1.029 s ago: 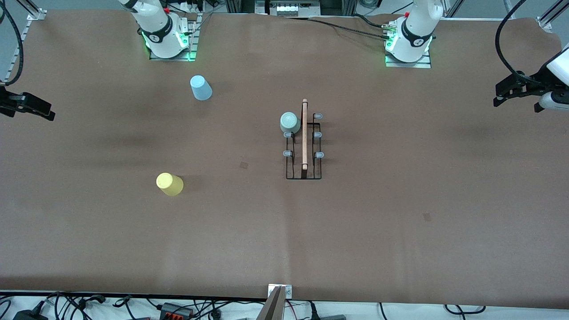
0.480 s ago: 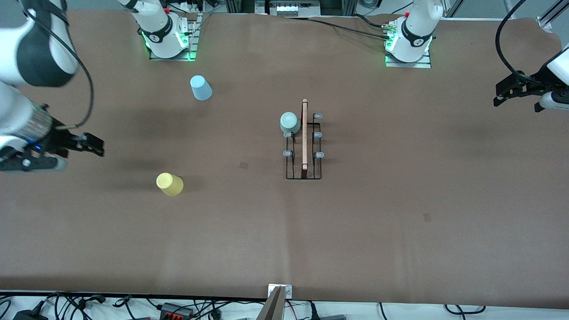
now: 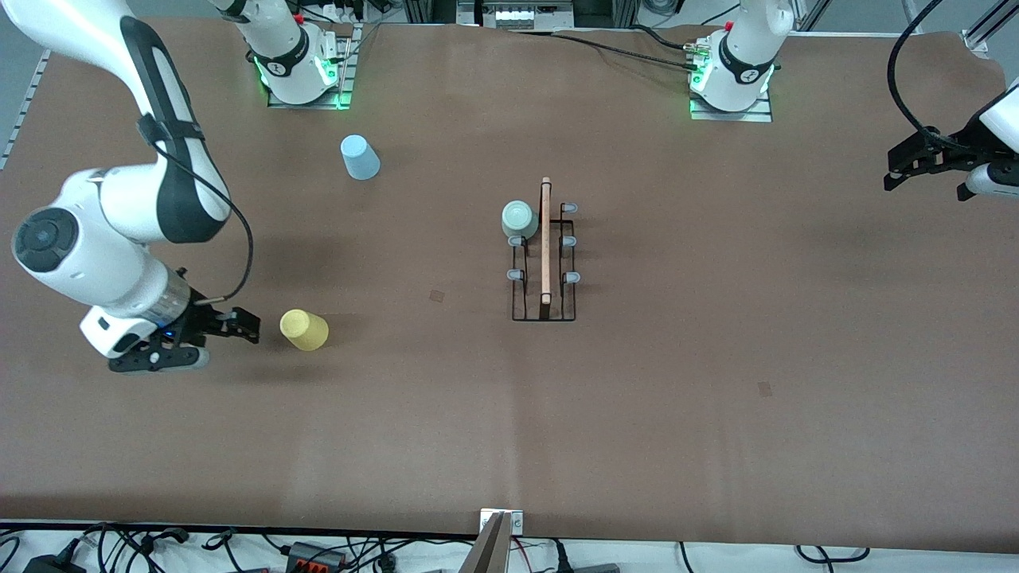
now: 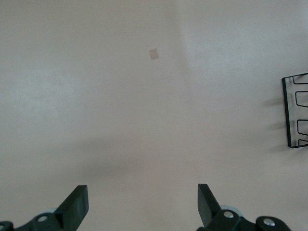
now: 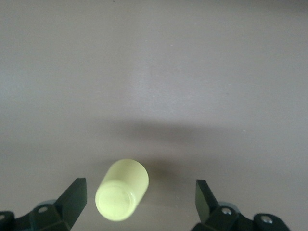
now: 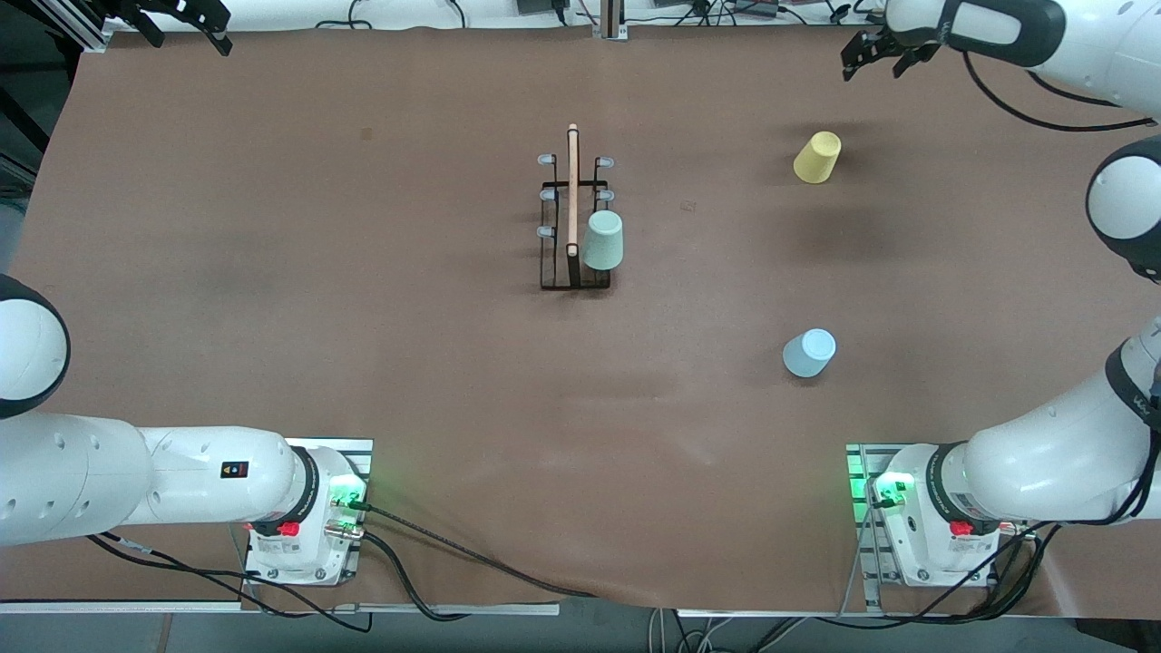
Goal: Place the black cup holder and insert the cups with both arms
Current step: 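Lower the right gripper around the yellow cup and close it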
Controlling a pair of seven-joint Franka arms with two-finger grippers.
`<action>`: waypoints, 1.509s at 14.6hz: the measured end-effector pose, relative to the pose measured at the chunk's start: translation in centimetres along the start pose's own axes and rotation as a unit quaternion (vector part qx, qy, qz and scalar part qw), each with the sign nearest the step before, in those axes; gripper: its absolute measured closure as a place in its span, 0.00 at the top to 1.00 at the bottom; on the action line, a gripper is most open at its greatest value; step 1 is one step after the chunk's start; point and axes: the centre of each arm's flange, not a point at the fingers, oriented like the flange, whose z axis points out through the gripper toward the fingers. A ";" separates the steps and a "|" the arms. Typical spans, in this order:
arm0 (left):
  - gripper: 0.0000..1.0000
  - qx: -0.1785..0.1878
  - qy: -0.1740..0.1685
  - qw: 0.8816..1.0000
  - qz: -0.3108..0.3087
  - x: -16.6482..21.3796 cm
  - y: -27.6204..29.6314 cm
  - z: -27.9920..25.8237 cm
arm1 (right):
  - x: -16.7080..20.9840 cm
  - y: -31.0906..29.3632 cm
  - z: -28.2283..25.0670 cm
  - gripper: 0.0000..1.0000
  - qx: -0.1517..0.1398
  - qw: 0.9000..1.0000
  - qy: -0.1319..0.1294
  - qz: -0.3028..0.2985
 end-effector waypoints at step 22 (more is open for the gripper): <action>1.00 0.000 0.000 1.000 0.000 0.0 0.0 0.0 | -7.0 -4.1 13.2 1.00 0.013 1.000 -0.024 0.014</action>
